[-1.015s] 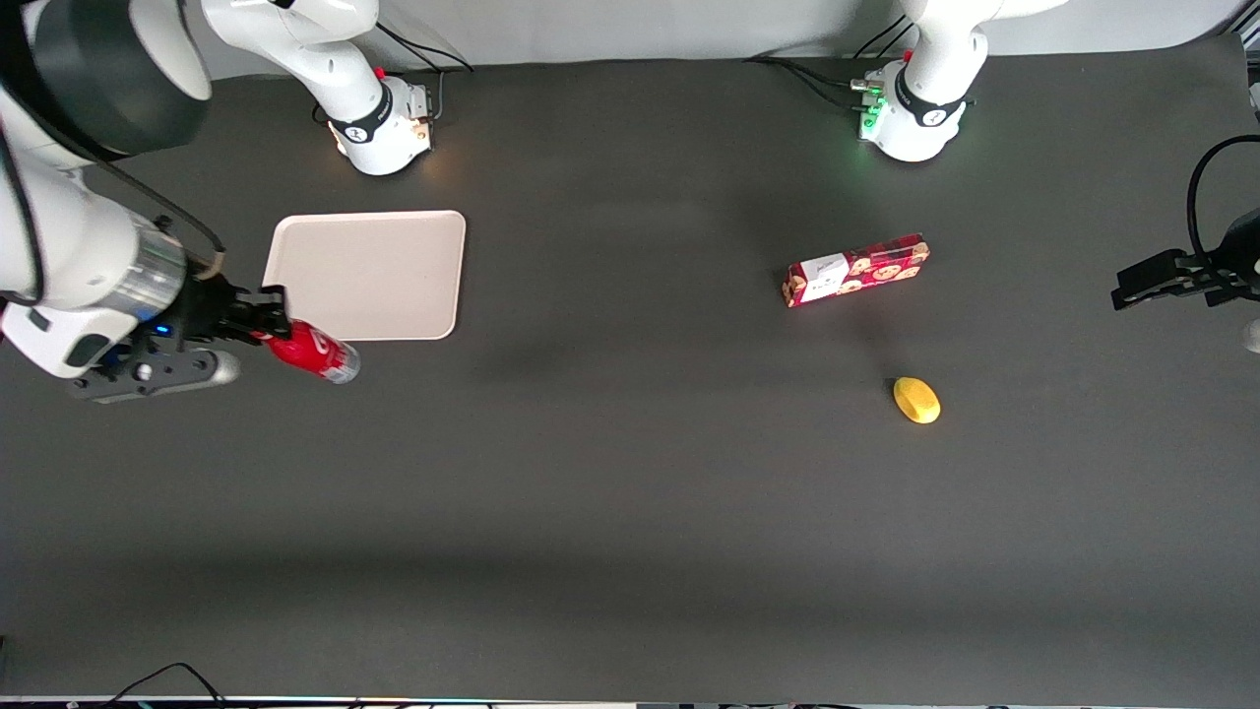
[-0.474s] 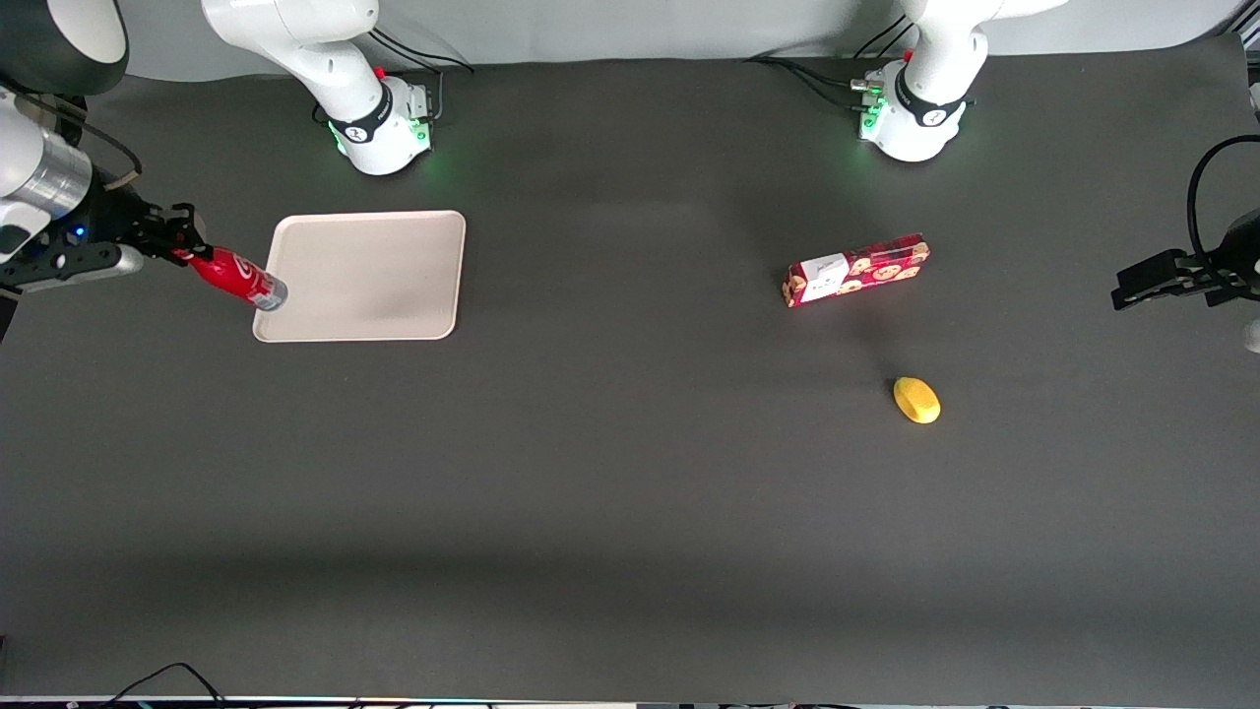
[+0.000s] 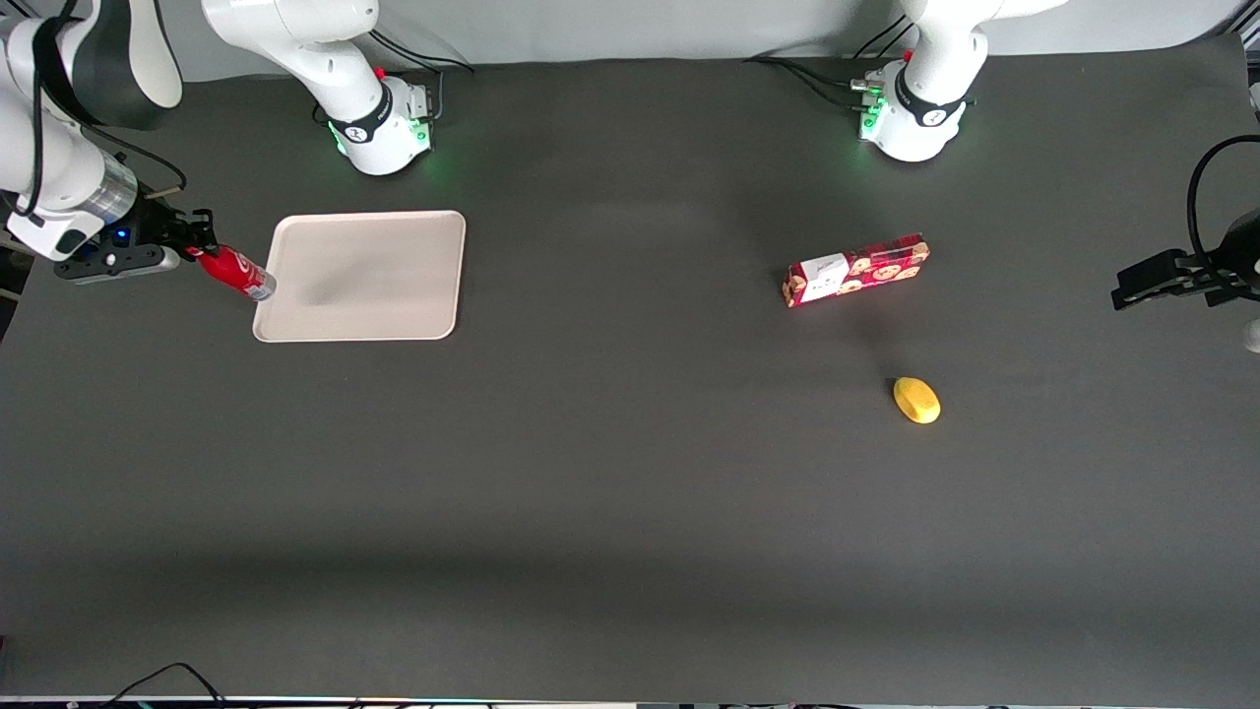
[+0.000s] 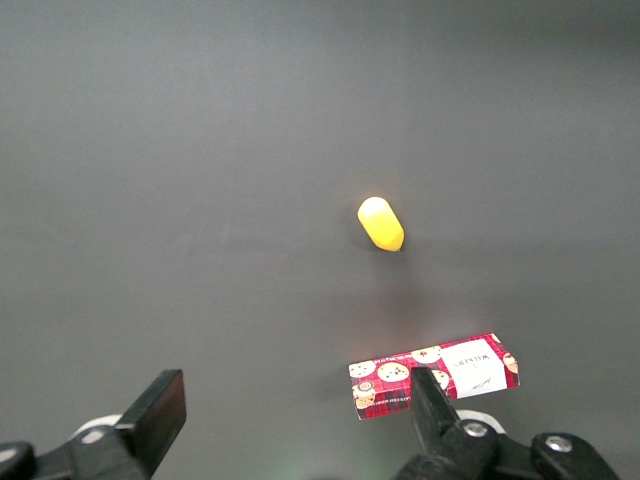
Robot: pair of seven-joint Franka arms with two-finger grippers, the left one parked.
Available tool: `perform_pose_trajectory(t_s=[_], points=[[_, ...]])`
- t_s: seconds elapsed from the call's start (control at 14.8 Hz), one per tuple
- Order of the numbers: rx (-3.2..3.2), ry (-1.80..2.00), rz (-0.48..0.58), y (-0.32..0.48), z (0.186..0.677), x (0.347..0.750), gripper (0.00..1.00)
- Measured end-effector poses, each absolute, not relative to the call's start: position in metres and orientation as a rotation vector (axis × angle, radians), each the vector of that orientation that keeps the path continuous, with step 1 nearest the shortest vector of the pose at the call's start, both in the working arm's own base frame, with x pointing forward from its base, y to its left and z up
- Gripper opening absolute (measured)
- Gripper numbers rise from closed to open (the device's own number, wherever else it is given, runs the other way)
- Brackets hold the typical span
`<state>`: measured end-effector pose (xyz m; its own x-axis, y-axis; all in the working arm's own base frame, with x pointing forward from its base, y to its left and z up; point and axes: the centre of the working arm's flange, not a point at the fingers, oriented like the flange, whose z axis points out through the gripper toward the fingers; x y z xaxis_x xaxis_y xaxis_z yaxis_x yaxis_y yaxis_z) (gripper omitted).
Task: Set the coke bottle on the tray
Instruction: 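Lower the bottle onto the tray and open the right gripper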
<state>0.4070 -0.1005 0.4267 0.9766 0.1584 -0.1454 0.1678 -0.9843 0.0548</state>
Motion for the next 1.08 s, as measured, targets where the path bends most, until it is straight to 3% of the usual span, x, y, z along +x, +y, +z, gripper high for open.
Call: perform_pose_trajectory(t_s=[0.54,1.08], points=[[3.085,0.198,-0.259,-0.122,0.343,0.386,0.32],[3.081,0.206,-0.299,-0.120,0.322,0.383,0.33]])
